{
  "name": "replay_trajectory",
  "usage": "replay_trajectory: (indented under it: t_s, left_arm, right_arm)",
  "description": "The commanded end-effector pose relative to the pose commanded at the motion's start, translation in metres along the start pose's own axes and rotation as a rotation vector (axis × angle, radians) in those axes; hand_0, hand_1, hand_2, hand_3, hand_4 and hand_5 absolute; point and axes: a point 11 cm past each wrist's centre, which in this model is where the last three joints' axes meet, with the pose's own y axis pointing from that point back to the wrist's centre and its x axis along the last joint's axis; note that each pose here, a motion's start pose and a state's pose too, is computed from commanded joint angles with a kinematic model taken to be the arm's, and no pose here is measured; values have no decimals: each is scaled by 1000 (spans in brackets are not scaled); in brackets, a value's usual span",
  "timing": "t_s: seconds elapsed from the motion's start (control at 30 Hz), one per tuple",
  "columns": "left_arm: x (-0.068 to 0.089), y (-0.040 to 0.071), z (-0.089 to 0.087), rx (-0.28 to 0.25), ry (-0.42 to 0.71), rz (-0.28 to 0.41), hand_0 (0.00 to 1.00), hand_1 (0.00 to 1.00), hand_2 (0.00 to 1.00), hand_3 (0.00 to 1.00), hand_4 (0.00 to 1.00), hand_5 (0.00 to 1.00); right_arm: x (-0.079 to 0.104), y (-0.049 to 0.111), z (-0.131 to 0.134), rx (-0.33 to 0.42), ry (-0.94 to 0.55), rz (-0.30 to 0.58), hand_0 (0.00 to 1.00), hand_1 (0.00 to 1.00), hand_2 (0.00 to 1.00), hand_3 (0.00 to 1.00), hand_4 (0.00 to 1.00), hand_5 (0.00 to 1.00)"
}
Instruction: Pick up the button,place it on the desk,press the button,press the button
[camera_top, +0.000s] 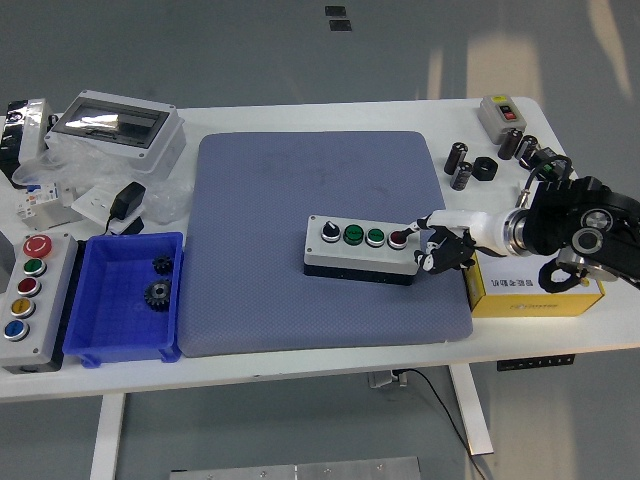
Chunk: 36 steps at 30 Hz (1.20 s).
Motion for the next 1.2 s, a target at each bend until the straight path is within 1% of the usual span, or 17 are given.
replay_trajectory:
  t_s: [0.1, 0.13, 0.27, 0.4, 0.5, 0.6, 0.67, 0.73, 0.83, 0.87, 0.93, 0.97, 1.03, 1.07, 1.13, 1.2]
  left_arm:
    - [-1, 0, 0, -1, 2, -1, 628, 572, 508, 586, 548, 116]
    - [-1, 0, 0, -1, 2, -2, 628, 572, 508, 586, 548, 116]
    - [-3, 0, -1, 1, 0, -4, 628, 573, 506, 585, 550, 119]
    - [-4, 0, -2, 4, -2, -6, 628, 573, 506, 585, 550, 119]
    - [-7, -1, -3, 6, -4, -10, 628, 573, 504, 585, 551, 119]
    - [-15, -1, -5, 10, -8, -25, 628, 573, 504, 585, 551, 119]
    - [-21, -1, -6, 11, -11, -34, 628, 573, 503, 584, 552, 122]
    - [-26, -1, -5, 6, -11, -43, 628, 573, 503, 584, 552, 122]
    - [-26, -1, -4, 2, -12, -43, 628, 573, 503, 584, 552, 122]
    - [-26, -1, -4, 2, -12, -41, 628, 573, 504, 584, 552, 123]
    - [-26, -1, -4, 1, -12, -40, 628, 573, 504, 584, 552, 123]
    - [-26, -1, -4, 1, -12, -40, 628, 573, 504, 584, 552, 123]
    - [-26, -1, -3, -1, -12, -40, 628, 573, 504, 584, 552, 123]
    - [-26, -1, -2, -4, -11, -40, 628, 572, 505, 583, 552, 123]
    - [-25, -1, -1, -9, -11, -42, 628, 572, 505, 583, 552, 123]
    - [-24, -1, 0, -13, -10, -41, 628, 572, 505, 583, 552, 123]
  right_arm:
    - [1, 1, -2, 11, -8, 7, 5, 95, 193, 846, 195, 58]
    - [4, 3, -5, 29, -18, 10, 5, 95, 193, 846, 195, 58]
    - [10, 16, -12, 95, -73, -15, 5, 94, 193, 839, 194, 59]
    - [14, 30, -8, 135, -79, -33, 5, 94, 193, 839, 194, 59]
    - [0, 31, -20, 202, -19, -49, 3, 92, 193, 838, 195, 58]
    - [-12, 28, -33, 278, -10, -10, 3, 92, 193, 838, 195, 58]
    - [-15, 25, -39, 336, -45, 47, 4, 92, 194, 826, 196, 58]
    - [-10, 20, -39, 396, -124, 142, 4, 92, 194, 826, 196, 58]
    - [2, 15, -28, 479, -263, 320, 4, 92, 194, 826, 196, 58]
    - [5, 15, -24, 503, -302, 372, 6, 89, 235, 818, 391, 295]
    - [9, 15, -12, 556, -409, 490, 6, 89, 235, 818, 391, 295]
    - [10, 14, -6, 568, -452, 524, 6, 89, 235, 818, 391, 295]
    - [10, 11, 8, 595, -549, 620, 6, 89, 235, 818, 391, 295]
    - [7, 7, 13, 599, -560, 666, 34, 168, 455, 789, 520, 301]
    - [1, 2, 17, 611, -559, 748, 34, 168, 455, 789, 520, 301]
    - [-2, 0, 20, 617, -537, 817, 34, 168, 455, 789, 520, 301]
